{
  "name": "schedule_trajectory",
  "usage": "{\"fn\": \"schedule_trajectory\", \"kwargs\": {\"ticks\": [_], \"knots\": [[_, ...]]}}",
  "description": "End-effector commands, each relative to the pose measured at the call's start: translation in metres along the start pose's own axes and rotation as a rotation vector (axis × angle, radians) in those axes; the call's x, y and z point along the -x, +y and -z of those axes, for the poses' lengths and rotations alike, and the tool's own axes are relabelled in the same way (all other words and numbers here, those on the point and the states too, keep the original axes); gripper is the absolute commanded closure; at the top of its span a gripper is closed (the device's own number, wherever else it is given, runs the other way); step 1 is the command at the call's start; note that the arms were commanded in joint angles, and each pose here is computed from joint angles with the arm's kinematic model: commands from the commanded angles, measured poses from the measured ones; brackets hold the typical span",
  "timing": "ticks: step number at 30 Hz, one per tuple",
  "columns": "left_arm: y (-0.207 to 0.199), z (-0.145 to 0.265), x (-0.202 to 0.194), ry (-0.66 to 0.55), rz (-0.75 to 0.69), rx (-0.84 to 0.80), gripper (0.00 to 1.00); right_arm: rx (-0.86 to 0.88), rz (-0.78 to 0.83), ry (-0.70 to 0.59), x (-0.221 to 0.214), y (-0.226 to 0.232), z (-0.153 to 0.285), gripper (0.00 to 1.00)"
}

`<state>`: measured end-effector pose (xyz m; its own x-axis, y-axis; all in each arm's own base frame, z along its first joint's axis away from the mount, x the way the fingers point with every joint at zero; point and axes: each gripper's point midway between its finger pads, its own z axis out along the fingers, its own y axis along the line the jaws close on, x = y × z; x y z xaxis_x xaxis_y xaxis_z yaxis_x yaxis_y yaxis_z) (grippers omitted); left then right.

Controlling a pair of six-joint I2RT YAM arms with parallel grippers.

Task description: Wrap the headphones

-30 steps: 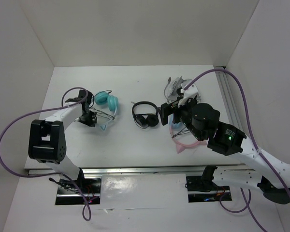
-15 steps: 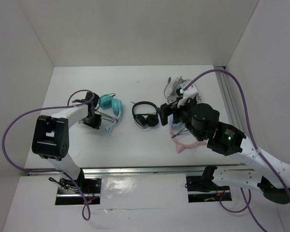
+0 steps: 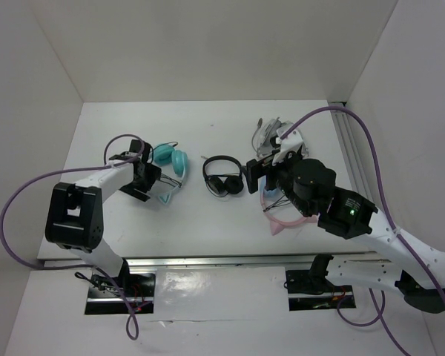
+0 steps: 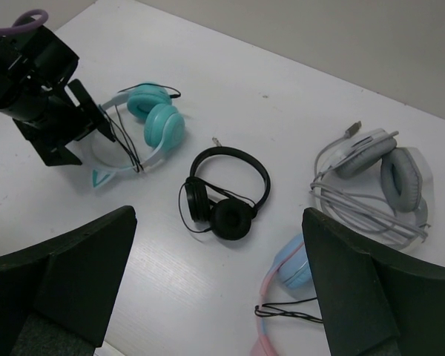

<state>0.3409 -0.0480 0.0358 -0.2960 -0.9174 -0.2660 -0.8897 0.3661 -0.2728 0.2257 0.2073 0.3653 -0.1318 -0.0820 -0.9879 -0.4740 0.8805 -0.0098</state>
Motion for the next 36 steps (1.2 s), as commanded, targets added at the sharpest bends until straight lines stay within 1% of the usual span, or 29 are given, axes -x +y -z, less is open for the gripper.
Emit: {"fn": "schedule_trajectory", "kwargs": {"ticks": [1,2,3,4,5,6,7,8,9,10,12,13,14,16,17,18,19,20,21,22,23,26,28,29,31,32,33,36], "knots": [[-0.008,0.017,0.000,-0.012,-0.016,-0.071,0.13,-0.013,-0.022,-0.023,0.012,-0.005,0.008,0.00],[-0.017,0.029,0.000,-0.020,-0.018,-0.120,0.11,-0.013,-0.022,-0.023,0.012,-0.005,0.008,0.00],[-0.017,0.034,-0.002,-0.020,-0.024,-0.134,0.04,-0.013,-0.022,-0.023,0.012,-0.005,0.008,0.00],[-0.019,0.042,-0.002,-0.035,-0.049,-0.160,0.00,-0.013,-0.022,-0.023,0.012,-0.005,0.008,0.00],[-0.024,0.051,-0.006,-0.045,-0.075,-0.190,0.00,-0.012,-0.039,-0.031,0.014,-0.004,0.008,0.00],[-0.028,0.071,-0.004,-0.067,-0.086,-0.242,0.00,-0.012,-0.039,-0.031,0.014,-0.004,0.008,0.00],[-0.032,0.083,0.001,-0.109,-0.088,-0.265,0.00,-0.012,-0.063,-0.024,0.012,-0.003,0.008,0.00],[-0.032,0.095,0.003,-0.129,-0.101,-0.284,0.00,-0.022,-0.074,-0.020,0.014,-0.003,0.007,0.00],[-0.032,0.105,0.003,-0.143,-0.113,-0.308,0.00,-0.025,-0.070,0.010,0.007,-0.002,0.005,0.00],[-0.035,0.127,0.008,-0.166,-0.112,-0.373,0.00,-0.036,-0.098,-0.003,0.012,-0.003,0.006,0.00],[-0.031,0.148,0.013,-0.199,-0.160,-0.420,0.00,-0.045,-0.125,-0.006,0.016,-0.005,0.008,0.00],[-0.028,0.161,0.018,-0.221,-0.186,-0.437,0.00,-0.049,-0.139,0.017,0.009,-0.005,0.009,0.00],[-0.024,0.186,0.021,-0.261,-0.255,-0.498,0.00,-0.038,-0.152,0.024,0.010,-0.003,0.011,0.00],[-0.015,0.214,0.021,-0.301,-0.344,-0.564,0.00,-0.030,-0.175,0.036,0.010,-0.006,0.022,0.00],[-0.006,0.223,0.021,-0.318,-0.438,-0.585,0.00,-0.019,-0.184,0.039,0.009,-0.006,0.025,0.00],[0.005,0.251,0.023,-0.355,-0.466,-0.676,0.00,-0.020,-0.195,0.039,0.009,-0.008,0.029,0.00],[0.013,0.263,0.023,-0.373,-0.503,-0.723,0.00,-0.018,-0.200,0.032,0.010,-0.013,0.037,0.00],[0.026,0.270,0.025,-0.404,-0.577,-0.736,0.00,-0.025,-0.207,0.017,0.014,-0.017,0.041,0.00],[0.043,0.292,0.027,-0.436,-0.588,-0.816,0.00,-0.028,-0.196,0.036,0.005,-0.019,0.044,0.00],[0.054,0.299,0.029,-0.459,-0.600,-0.835,0.00,-0.028,-0.196,0.035,0.003,-0.022,0.049,0.00],[0.068,0.305,0.028,-0.465,-0.654,-0.846,0.00,-0.040,-0.188,0.046,-0.003,-0.025,0.051,0.00],[0.103,0.331,0.036,-0.502,-0.623,-0.894,0.00,-0.052,-0.200,0.052,-0.009,-0.034,0.062,0.00],[0.123,0.329,0.033,-0.478,-0.654,-0.869,0.00,-0.040,-0.213,0.050,-0.011,-0.035,0.068,0.00],[0.132,0.337,0.035,-0.485,-0.634,-0.893,0.00,-0.040,-0.222,0.049,-0.012,-0.038,0.075,0.00],[0.145,0.340,0.032,-0.479,-0.636,-0.918,0.00,-0.064,-0.221,0.059,-0.017,-0.046,0.081,0.00],[0.154,0.343,0.032,-0.491,-0.625,-0.940,0.00,-0.070,-0.234,0.037,-0.014,-0.051,0.087,0.00],[0.159,0.344,0.032,-0.497,-0.620,-0.950,0.00,-0.098,-0.227,0.041,-0.019,-0.057,0.089,0.00],[0.175,0.344,0.037,-0.520,-0.586,-0.952,0.00,-0.110,-0.225,0.040,-0.021,-0.064,0.096,0.00]]}}
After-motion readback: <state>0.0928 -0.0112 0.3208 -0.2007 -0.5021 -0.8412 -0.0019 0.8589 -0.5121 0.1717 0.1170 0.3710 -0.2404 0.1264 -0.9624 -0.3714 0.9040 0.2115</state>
